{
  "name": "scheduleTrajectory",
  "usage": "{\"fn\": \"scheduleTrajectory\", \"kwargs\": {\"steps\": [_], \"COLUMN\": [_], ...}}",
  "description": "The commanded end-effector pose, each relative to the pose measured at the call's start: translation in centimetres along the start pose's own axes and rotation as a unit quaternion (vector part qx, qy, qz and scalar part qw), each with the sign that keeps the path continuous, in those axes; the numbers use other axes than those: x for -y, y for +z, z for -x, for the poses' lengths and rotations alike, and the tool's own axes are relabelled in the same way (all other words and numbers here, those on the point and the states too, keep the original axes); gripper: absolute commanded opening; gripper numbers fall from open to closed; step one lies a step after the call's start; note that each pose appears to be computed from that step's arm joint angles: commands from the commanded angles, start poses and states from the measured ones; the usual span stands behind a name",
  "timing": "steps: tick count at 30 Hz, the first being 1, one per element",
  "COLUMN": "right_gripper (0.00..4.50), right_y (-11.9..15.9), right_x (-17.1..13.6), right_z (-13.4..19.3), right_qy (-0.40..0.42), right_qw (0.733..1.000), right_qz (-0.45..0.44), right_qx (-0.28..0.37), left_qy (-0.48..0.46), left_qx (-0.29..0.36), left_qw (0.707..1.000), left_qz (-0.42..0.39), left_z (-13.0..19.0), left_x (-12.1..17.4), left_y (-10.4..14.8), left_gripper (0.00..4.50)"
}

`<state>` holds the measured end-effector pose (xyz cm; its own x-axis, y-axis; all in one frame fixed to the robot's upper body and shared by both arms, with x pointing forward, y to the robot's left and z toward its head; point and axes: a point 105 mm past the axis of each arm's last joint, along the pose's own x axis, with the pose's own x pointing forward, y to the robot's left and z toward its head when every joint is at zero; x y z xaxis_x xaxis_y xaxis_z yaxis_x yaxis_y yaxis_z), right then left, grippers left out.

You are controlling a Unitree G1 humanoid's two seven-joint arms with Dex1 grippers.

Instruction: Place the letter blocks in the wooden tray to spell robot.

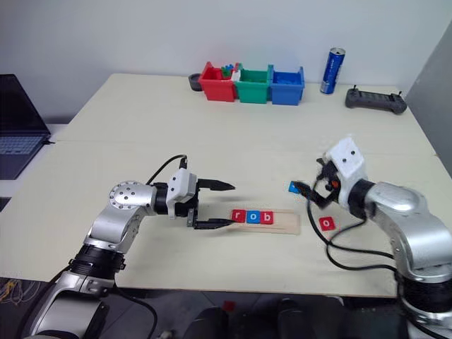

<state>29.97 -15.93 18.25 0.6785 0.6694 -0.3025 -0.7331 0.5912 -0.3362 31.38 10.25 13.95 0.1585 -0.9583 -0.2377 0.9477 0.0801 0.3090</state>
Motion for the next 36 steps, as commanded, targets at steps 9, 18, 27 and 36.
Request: {"fn": "scheduleTrajectory", "kwargs": {"steps": [9,18,27,36], "right_gripper": [4.48,4.48,4.48,3.2], "right_y": [-6.1,-8.1,-9.6,-10.5], "right_x": [-0.5,-0.3,1.2,2.0], "right_z": [1.6,1.0,0.7,1.0], "right_qy": [0.215,0.259,0.256,0.251], "right_qw": [0.969,0.954,0.954,0.955], "right_qz": [0.107,0.126,0.11,0.104], "right_qx": [-0.052,-0.08,-0.108,-0.12], "left_qy": [-0.017,-0.015,-0.012,-0.007], "left_qx": [0.012,0.012,0.011,0.011], "left_qw": [1.0,1.0,1.0,1.0], "left_qz": [-0.022,-0.023,-0.021,-0.018], "left_z": [-0.4,-0.4,-0.5,-0.4], "left_x": [0.5,0.7,0.7,0.8], "left_y": [1.1,1.4,1.4,1.3], "left_gripper": [4.5,4.5,4.5,4.5]}}
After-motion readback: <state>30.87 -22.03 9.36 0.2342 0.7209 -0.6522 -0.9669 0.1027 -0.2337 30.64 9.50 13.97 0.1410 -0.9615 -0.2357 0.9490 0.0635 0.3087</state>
